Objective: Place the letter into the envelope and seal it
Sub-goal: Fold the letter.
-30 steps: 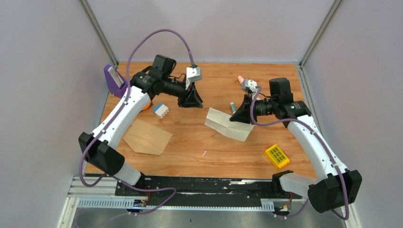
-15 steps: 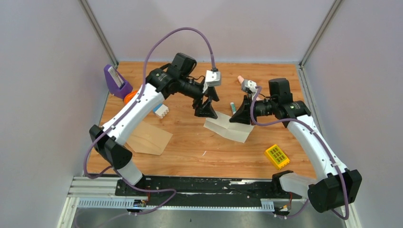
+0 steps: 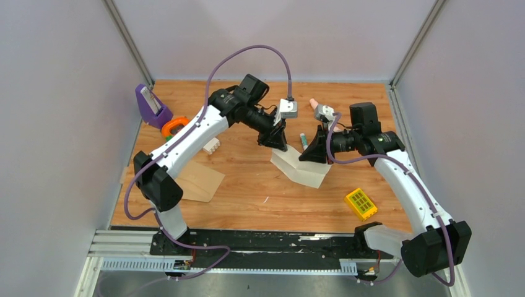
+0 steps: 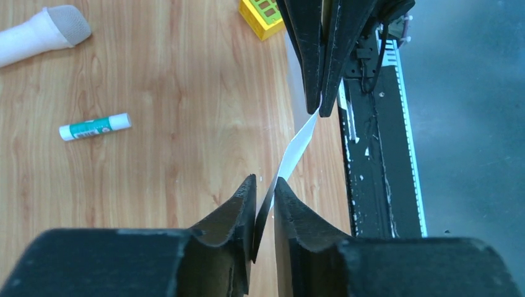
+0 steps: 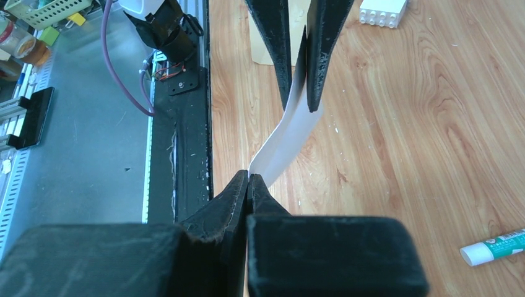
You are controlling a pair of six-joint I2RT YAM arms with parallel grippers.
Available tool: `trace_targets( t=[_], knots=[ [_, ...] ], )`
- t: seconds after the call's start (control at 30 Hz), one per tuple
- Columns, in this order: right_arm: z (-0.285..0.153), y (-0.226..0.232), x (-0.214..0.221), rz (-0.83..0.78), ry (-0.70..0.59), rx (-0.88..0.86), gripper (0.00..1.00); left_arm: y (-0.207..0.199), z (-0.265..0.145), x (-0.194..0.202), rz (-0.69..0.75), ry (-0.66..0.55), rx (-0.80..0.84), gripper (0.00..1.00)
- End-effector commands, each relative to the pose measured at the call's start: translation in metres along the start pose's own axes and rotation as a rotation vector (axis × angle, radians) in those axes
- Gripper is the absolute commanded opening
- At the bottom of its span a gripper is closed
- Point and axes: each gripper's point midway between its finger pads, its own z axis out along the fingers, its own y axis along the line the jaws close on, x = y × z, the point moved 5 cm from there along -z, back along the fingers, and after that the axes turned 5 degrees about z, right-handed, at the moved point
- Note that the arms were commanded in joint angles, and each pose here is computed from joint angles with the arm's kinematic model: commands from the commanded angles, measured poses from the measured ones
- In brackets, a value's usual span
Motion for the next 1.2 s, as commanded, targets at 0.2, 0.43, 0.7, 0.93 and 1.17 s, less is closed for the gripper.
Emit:
trace_targets(
  t=[0.2, 0.43, 0.7, 0.93, 1.17],
  knots=[
    [-0.004, 0.007, -0.021, -0.061, -0.037, -0.022, 0.24, -0.020, -0.010, -0.018, 0.053, -0.051, 0.032, 0.00],
    [-0.002, 0.001, -0.027, -0.037, -0.034, -0.024, 0.33, -0.027, -0.015, -0.022, 0.061, -0.065, 0.037, 0.00],
    [0.002, -0.011, -0.028, -0.014, -0.017, 0.001, 0.16, -0.032, -0.019, -0.023, 0.074, -0.068, 0.037, 0.00],
    [-0.005, -0.004, -0.027, -0.089, -0.017, 0.052, 0.07, -0.037, -0.025, -0.015, 0.097, -0.035, 0.012, 0.00],
    [-0.010, -0.001, -0.022, -0.108, 0.000, 0.087, 0.00, -0.042, -0.032, -0.009, 0.117, -0.009, -0.016, 0.00]
  ],
)
